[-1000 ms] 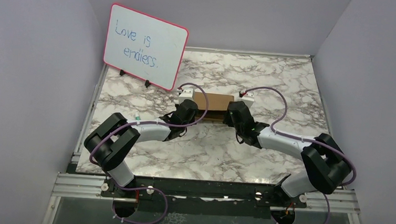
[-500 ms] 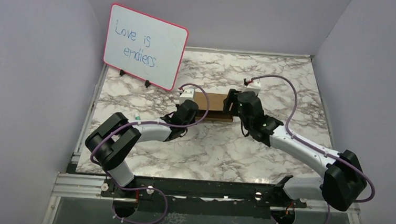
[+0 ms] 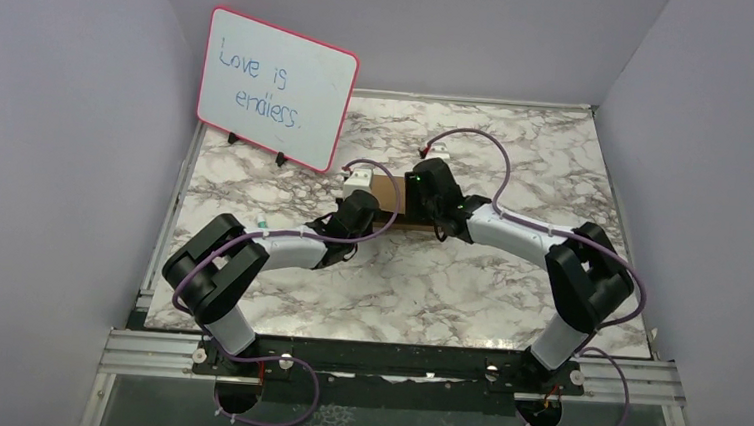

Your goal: Fold the paper box

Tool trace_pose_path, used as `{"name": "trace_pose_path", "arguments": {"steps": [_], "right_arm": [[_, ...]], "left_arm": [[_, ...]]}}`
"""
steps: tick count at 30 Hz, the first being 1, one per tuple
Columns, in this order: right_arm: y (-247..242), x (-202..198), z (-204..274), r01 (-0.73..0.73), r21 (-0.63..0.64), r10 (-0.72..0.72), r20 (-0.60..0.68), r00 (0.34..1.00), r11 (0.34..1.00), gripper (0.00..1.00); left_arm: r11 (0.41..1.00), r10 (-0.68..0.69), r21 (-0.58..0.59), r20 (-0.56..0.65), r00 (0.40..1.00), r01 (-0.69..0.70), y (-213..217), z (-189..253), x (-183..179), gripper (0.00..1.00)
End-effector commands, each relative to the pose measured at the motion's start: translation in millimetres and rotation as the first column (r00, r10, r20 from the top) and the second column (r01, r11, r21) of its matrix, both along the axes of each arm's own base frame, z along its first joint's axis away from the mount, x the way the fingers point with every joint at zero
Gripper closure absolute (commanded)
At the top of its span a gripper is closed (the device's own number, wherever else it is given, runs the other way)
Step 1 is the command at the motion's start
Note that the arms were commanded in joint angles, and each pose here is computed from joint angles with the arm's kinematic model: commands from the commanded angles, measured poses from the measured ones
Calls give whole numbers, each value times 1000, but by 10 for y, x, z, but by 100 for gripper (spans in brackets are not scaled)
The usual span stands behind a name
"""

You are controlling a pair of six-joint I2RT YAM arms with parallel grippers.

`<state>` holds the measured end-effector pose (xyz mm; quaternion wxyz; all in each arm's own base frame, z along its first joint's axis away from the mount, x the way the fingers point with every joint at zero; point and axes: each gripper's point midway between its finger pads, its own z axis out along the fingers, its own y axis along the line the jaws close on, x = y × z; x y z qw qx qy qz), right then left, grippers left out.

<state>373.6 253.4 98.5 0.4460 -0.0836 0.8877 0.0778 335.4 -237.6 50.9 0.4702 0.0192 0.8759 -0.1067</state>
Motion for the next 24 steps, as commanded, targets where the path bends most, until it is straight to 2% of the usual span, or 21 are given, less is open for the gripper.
{"name": "trace_pose_path", "arguments": {"steps": [1, 7, 14, 20, 22, 24], "right_arm": [[7, -94, -226, -41, -29, 39, -77, 996, 999, 45], [-31, -144, -381, -43, -53, 37, -107, 994, 998, 45], [-15, -155, -477, -54, -58, 46, -125, 991, 997, 45], [-22, -188, -540, -68, -64, 59, -140, 988, 996, 45], [-20, -202, -542, -73, -59, 64, -140, 988, 996, 45], [-11, -211, -542, -79, -56, 71, -140, 988, 995, 45]], "left_arm": [[999, -5, 46, -17, 1000, 6, 69, -20, -71, 84], [1000, -25, 7, 7, 1000, 25, 34, 179, -88, 55], [994, -100, -51, -6, 995, 100, -20, 407, -266, 30], [989, -122, -89, -11, 992, 121, 125, 602, -514, 20], [986, -117, -115, 13, 993, 118, 189, 703, -575, 14], [983, -111, -139, 50, 993, 117, 236, 820, -574, 12]]}}
